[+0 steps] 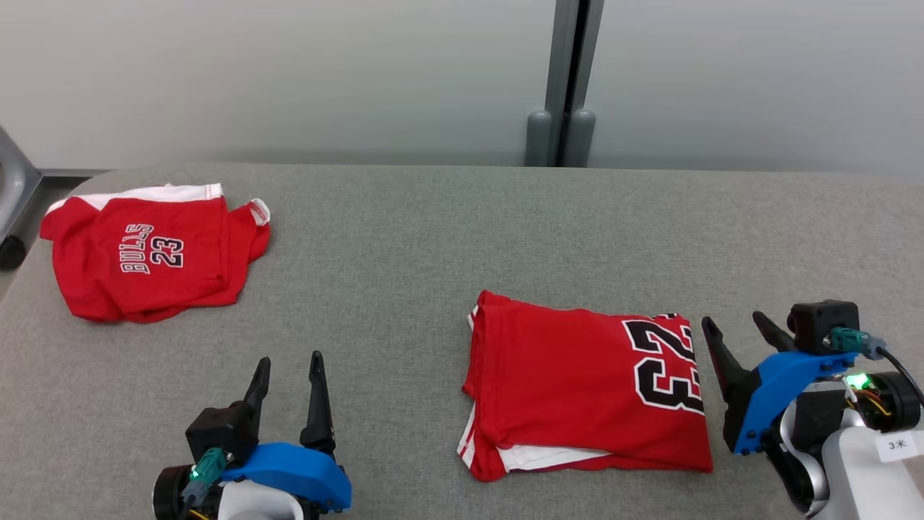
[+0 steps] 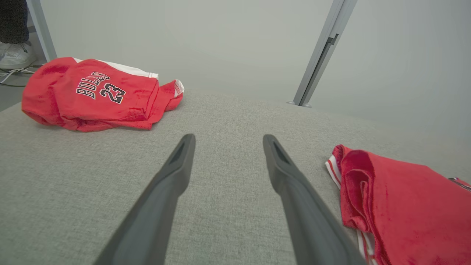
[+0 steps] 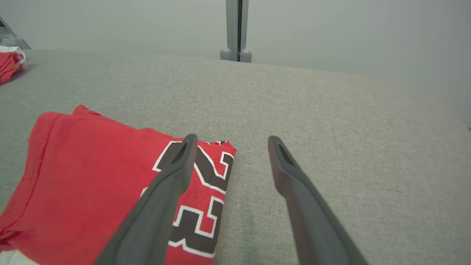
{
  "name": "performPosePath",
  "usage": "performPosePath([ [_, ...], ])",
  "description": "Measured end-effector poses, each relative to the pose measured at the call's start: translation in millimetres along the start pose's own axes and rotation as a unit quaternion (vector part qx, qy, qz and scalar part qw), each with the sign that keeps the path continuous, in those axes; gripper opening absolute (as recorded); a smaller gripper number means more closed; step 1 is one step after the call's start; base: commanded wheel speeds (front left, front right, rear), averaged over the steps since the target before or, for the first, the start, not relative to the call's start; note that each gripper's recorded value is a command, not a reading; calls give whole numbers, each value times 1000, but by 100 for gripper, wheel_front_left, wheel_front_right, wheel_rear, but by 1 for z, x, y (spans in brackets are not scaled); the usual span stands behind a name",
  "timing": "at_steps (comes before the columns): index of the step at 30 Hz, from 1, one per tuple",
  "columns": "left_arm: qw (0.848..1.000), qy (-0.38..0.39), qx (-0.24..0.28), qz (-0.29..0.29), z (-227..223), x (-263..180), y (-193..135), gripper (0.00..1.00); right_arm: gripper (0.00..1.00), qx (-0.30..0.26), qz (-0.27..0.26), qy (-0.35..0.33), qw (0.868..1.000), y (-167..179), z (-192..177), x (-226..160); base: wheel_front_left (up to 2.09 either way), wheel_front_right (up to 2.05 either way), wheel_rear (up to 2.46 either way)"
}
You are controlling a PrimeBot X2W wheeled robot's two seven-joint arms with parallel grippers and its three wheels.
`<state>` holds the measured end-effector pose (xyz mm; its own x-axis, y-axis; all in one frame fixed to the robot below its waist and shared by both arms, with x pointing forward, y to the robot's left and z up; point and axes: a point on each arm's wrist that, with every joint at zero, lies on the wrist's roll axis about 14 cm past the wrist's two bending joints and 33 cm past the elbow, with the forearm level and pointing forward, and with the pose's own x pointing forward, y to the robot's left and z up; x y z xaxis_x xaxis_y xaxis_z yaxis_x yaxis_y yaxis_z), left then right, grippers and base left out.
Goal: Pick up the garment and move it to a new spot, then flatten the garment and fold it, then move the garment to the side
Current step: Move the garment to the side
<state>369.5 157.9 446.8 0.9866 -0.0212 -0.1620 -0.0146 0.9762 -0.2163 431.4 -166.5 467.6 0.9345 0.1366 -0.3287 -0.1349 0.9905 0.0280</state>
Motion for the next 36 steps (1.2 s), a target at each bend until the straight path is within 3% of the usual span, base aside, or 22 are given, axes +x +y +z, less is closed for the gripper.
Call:
performPosePath([
  [8, 1000, 8, -9, 29, -6, 4, 15, 100, 100, 27, 24, 126, 991, 4, -56, 14, 0, 0, 0],
  [16, 999, 19, -10, 45, -14, 6, 25, 100, 100, 49, 43, 196, 978, 18, -96, 18, 0, 0, 0],
  [21, 999, 21, -10, 47, -16, 9, 26, 100, 100, 43, 55, 207, 976, 25, -99, 26, 0, 0, 0],
  [22, 999, 21, -10, 46, -16, 9, 26, 100, 48, 43, 56, 207, 976, 26, -98, 28, 0, 0, 0],
  [24, 999, 20, -9, 44, -16, 11, 24, 100, 31, 41, 59, 207, 976, 27, -97, 31, 0, 0, 0],
  [25, 999, 21, -9, 43, -17, 11, 24, 100, 10, 41, 60, 206, 976, 28, -97, 32, 0, 0, 0],
  [26, 999, 21, -8, 42, -17, 12, 23, 100, 0, 41, 60, 205, 976, 28, -97, 34, 0, 0, 0],
  [31, 999, 27, 4, 23, -21, 17, 13, 100, 0, 49, 47, 187, 980, 17, -90, 39, 0, 0, 0],
  [36, 999, 37, 10, -19, -30, 31, -13, 100, 0, 43, 1, 159, 986, -25, -79, 38, 0, 0, 0],
])
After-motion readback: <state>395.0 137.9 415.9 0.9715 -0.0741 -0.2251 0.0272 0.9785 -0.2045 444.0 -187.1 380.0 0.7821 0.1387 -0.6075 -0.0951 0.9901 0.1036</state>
